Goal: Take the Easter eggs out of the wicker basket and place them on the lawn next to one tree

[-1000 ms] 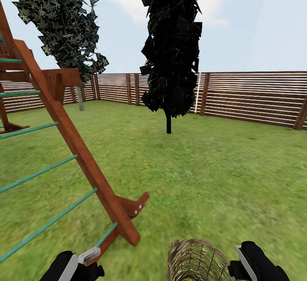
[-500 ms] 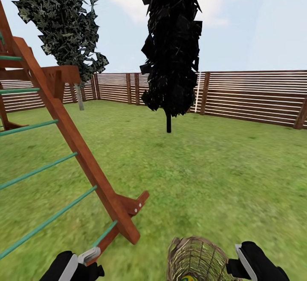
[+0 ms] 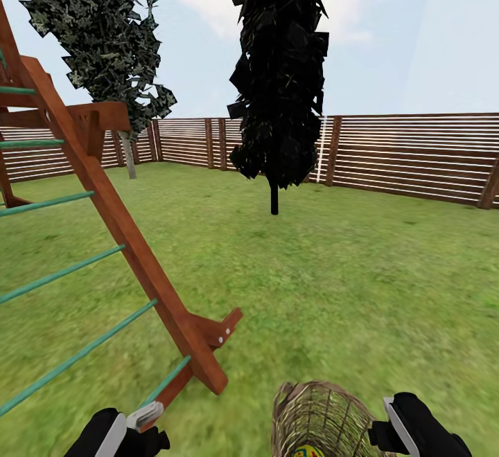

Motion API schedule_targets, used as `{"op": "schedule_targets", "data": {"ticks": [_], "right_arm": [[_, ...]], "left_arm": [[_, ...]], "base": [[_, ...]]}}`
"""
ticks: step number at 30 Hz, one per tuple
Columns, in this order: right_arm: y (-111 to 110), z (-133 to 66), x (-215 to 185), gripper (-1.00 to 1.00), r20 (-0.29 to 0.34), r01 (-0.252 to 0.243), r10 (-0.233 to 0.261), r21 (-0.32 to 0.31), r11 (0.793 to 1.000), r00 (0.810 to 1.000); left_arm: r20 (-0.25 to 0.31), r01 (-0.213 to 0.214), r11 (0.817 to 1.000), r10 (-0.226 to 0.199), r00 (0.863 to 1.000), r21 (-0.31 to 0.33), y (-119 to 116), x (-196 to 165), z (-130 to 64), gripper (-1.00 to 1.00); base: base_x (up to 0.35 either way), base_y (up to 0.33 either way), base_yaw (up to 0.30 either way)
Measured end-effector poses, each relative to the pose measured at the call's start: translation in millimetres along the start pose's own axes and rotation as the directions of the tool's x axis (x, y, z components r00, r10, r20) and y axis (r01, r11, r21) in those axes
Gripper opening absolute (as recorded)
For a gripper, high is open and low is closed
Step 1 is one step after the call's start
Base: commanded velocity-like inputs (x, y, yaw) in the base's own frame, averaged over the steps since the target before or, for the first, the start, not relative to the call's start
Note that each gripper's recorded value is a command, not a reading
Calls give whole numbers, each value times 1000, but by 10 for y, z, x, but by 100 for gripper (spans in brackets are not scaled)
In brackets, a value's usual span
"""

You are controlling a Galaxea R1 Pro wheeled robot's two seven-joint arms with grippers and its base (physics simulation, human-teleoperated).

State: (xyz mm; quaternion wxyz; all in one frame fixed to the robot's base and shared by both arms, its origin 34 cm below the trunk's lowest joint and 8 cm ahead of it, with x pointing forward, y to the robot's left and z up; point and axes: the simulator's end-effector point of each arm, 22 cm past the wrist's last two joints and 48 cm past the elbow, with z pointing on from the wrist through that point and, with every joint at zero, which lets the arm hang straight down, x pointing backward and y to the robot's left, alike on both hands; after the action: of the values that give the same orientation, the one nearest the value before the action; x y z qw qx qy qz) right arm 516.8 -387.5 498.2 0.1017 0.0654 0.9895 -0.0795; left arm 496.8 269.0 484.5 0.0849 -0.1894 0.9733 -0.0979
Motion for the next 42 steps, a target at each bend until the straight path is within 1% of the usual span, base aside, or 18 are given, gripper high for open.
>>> {"op": "schedule_targets", "data": {"ticks": [4, 11, 21, 34, 42], "right_arm": [[-3, 1, 0, 100, 0, 0, 0, 1, 1000, 1000], [15, 3, 2, 100, -1, 2, -2, -1, 1000, 1000], [11, 0, 1, 100, 0, 2, -2, -1, 1000, 1000], [32, 243, 92, 100, 0, -1, 1, 0, 1000, 1000], [65, 264, 105, 100, -1, 2, -2, -4, 1000, 1000]], "left_arm": [[0, 2, 1000, -2, 1000, 2, -4, 0, 1, 100], [0, 2, 1000, -2, 1000, 1, -1, 0, 2, 100], [0, 2, 1000, -2, 1000, 4, -10, 1, 0, 100], [-2, 1, 1000, -1, 1000, 6, 35, 82, 249, 100], [-2, 2, 1000, -2, 1000, 9, 30, 89, 269, 100]], "base": [[-67, 0, 0], [-237, 0, 0], [-17, 0, 0], [0, 0, 0], [0, 0, 0]]}}
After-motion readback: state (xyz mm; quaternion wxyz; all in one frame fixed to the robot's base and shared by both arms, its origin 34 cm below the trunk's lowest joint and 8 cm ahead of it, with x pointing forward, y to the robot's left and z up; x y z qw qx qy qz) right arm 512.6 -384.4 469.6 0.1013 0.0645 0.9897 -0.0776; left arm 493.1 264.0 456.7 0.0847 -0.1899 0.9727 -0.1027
